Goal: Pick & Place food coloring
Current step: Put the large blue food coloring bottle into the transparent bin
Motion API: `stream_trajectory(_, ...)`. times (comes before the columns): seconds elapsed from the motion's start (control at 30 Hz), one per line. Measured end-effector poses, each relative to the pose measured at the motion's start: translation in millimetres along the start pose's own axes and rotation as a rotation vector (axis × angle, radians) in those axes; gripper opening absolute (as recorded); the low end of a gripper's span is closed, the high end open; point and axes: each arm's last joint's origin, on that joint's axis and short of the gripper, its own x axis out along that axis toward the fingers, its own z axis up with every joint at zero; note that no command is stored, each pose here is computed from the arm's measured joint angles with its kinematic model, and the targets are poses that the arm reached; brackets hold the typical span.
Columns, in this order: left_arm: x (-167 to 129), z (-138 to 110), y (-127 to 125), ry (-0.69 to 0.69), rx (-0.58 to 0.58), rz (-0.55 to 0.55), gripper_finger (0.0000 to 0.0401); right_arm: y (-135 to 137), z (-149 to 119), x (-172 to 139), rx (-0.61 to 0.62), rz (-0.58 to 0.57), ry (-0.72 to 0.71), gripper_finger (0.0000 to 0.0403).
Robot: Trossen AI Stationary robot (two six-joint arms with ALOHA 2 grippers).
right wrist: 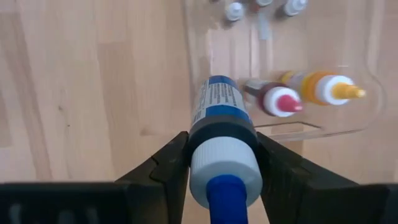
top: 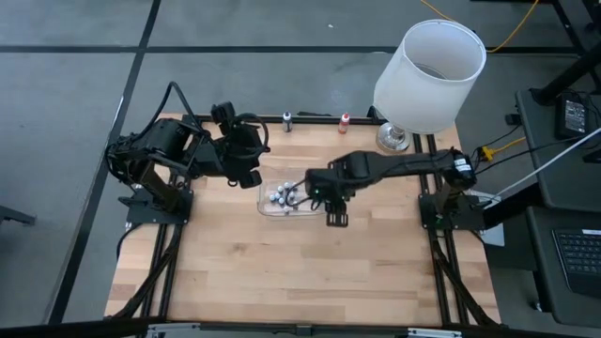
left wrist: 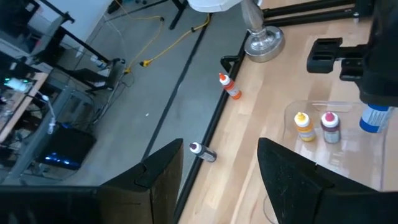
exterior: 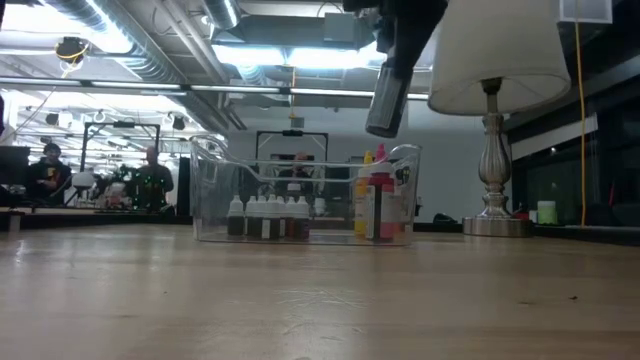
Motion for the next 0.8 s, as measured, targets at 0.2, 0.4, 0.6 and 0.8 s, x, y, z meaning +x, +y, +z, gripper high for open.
stream_trajectory(0.2,0,0,1,-0.009,-0.001,0.049,0.0200,-19,3,2,0.031,-0.011,-0.001,0.0157)
stream_trajectory(0.4,0,0,2,-0.011,0.000,0.061,0.0200,-18,11,29,-0.019,0.031,0.065,0.0157)
stream_trajectory(0.6,0,0,2,-0.011,-0.005,0.061,0.0200,-13,15,46,-0.027,0.055,0.116,0.0157)
stream_trajectory(0.8,0,0,2,-0.011,-0.005,0.060,0.0200,-17,16,47,-0.017,0.050,0.109,0.0157)
